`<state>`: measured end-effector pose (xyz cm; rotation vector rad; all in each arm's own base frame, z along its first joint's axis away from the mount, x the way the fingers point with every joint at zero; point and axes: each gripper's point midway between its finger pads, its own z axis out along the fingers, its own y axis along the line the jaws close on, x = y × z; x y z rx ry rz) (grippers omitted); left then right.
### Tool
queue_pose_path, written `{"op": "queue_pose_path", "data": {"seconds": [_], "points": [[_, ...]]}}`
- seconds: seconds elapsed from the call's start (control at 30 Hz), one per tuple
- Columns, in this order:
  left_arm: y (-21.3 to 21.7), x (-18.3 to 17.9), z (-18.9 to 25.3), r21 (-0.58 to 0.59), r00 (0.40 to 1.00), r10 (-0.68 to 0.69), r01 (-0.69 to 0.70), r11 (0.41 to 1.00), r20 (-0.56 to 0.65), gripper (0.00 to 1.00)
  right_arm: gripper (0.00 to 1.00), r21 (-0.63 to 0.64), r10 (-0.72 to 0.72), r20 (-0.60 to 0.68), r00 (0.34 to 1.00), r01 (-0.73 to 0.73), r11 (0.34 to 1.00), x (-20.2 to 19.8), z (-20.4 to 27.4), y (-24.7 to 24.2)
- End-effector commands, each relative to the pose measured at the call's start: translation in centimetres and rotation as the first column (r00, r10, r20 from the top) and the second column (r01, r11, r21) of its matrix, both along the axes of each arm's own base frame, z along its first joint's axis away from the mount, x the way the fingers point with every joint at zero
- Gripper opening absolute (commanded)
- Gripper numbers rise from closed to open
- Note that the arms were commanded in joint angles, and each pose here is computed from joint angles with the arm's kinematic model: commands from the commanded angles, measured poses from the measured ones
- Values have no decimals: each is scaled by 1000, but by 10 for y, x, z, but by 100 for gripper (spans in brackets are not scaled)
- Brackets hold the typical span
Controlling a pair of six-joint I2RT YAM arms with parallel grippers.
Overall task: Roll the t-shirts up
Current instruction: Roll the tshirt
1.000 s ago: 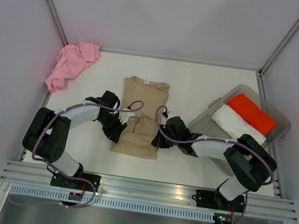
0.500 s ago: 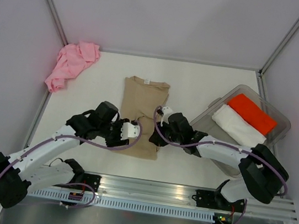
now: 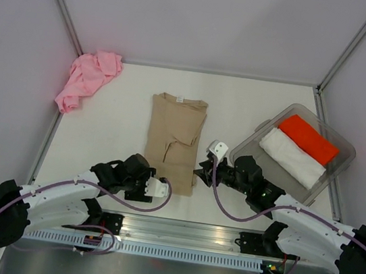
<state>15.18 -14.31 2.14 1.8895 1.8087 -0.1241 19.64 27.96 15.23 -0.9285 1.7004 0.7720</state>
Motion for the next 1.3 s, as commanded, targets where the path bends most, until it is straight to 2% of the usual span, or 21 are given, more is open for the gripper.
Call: {"op": "queue_pose_path", "data": {"seconds": [0.0,0.13,0.23,0.3,0.43,0.57,0.73,0.83,1.03,1.07,1.13,1.17,1.2,1.23,1.27], "points": [[5,12,4,10,996,53,-54,999,79,73,43,-80,71,150,986,-60,995,0,-3,-2],[5,12,13,5,993,-2,1,1000,115,72,43,-195,174,180,968,-138,971,-13,-27,5],[5,8,19,2,990,-62,62,998,130,72,47,-333,280,208,937,-201,921,-31,-53,10],[6,0,24,-12,982,-119,122,992,144,72,51,-418,314,230,921,-198,887,-37,-68,12],[0,-2,34,-67,952,-194,215,974,236,76,51,-553,360,269,893,-163,817,-48,-90,20],[-15,0,38,-108,946,-214,246,963,244,78,52,-597,414,253,874,-196,778,-51,-108,31],[-3,-12,-4,-13,969,-230,232,973,90,74,51,-635,389,240,890,-159,756,-44,-118,34],[8,-11,-19,50,976,-209,206,977,55,72,50,-673,357,218,908,-125,729,-38,-124,34],[10,-4,-22,69,975,-203,197,978,95,71,46,-709,334,196,922,-102,698,-36,-130,30],[9,-3,-22,64,974,-203,197,978,101,70,43,-713,334,191,923,-103,693,-37,-131,29],[9,-4,-26,64,976,-200,195,979,90,57,40,-717,337,184,923,-108,689,-37,-132,30],[8,-5,-27,62,977,-198,193,979,85,51,33,-722,342,177,923,-114,682,-37,-134,30],[7,-4,-29,64,979,-191,187,980,76,39,28,-723,343,173,923,-117,681,-37,-134,31],[6,-3,-28,57,982,-176,172,983,73,33,14,-726,345,168,923,-121,677,-38,-135,31],[5,-3,-28,54,983,-174,170,984,64,29,6,-725,343,167,924,-121,678,-38,-135,31]]}}
